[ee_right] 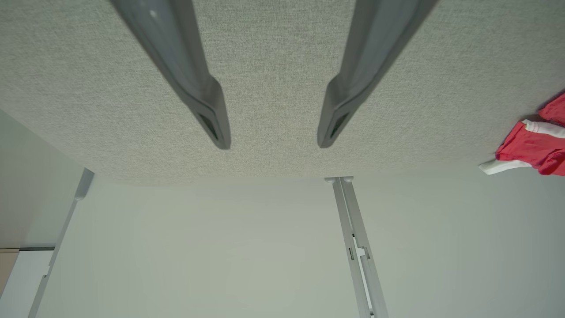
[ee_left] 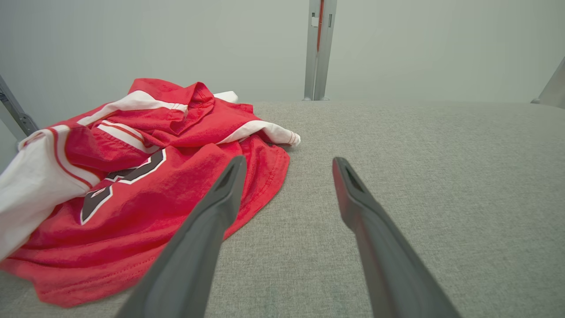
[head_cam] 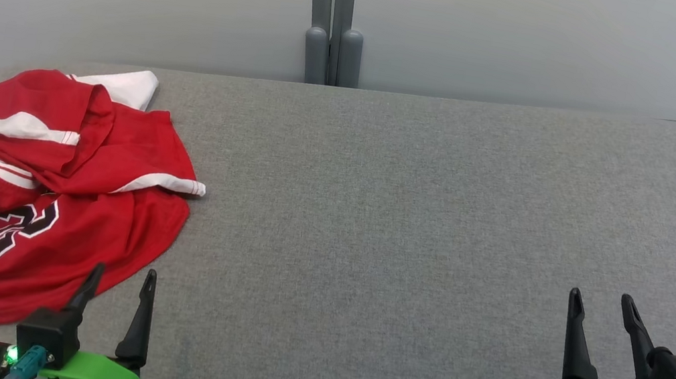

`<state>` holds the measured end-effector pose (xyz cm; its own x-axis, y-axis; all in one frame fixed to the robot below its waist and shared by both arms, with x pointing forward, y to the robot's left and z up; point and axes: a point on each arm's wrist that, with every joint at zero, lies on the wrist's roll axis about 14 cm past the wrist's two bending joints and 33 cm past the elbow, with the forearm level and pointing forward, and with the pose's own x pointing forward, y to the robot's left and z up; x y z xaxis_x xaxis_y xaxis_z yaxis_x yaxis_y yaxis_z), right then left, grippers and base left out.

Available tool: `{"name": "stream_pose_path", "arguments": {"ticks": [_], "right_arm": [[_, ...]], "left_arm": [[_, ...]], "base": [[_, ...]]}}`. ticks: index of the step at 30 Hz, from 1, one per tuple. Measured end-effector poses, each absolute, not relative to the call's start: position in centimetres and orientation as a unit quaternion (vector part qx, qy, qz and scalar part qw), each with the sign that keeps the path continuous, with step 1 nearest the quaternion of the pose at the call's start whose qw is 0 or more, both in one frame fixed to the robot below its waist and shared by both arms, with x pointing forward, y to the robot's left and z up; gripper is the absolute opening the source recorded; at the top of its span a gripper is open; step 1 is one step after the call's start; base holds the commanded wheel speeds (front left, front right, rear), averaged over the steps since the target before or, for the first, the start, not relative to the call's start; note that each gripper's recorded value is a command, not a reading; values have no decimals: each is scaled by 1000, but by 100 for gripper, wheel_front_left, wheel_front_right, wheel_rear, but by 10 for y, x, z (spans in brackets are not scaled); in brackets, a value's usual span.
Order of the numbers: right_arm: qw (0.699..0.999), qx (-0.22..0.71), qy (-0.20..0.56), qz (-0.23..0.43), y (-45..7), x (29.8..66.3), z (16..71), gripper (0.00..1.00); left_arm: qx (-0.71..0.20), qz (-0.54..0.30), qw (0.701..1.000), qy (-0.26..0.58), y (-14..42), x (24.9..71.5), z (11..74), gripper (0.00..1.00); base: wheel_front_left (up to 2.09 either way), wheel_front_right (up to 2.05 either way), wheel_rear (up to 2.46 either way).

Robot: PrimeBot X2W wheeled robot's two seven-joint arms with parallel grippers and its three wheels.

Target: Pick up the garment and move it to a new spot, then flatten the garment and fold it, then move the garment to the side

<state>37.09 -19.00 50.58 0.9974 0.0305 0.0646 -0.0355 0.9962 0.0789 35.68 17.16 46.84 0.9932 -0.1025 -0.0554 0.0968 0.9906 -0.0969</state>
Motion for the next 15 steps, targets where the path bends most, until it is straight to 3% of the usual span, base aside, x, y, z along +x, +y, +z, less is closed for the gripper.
{"name": "stream_pose_path", "arguments": {"ticks": [15], "right_arm": [[1000,3,-24,15,-194,364,497,100]], "left_arm": [[-17,-64,997,32,165,355,462,100]], "base": [[0,0,0]]}}
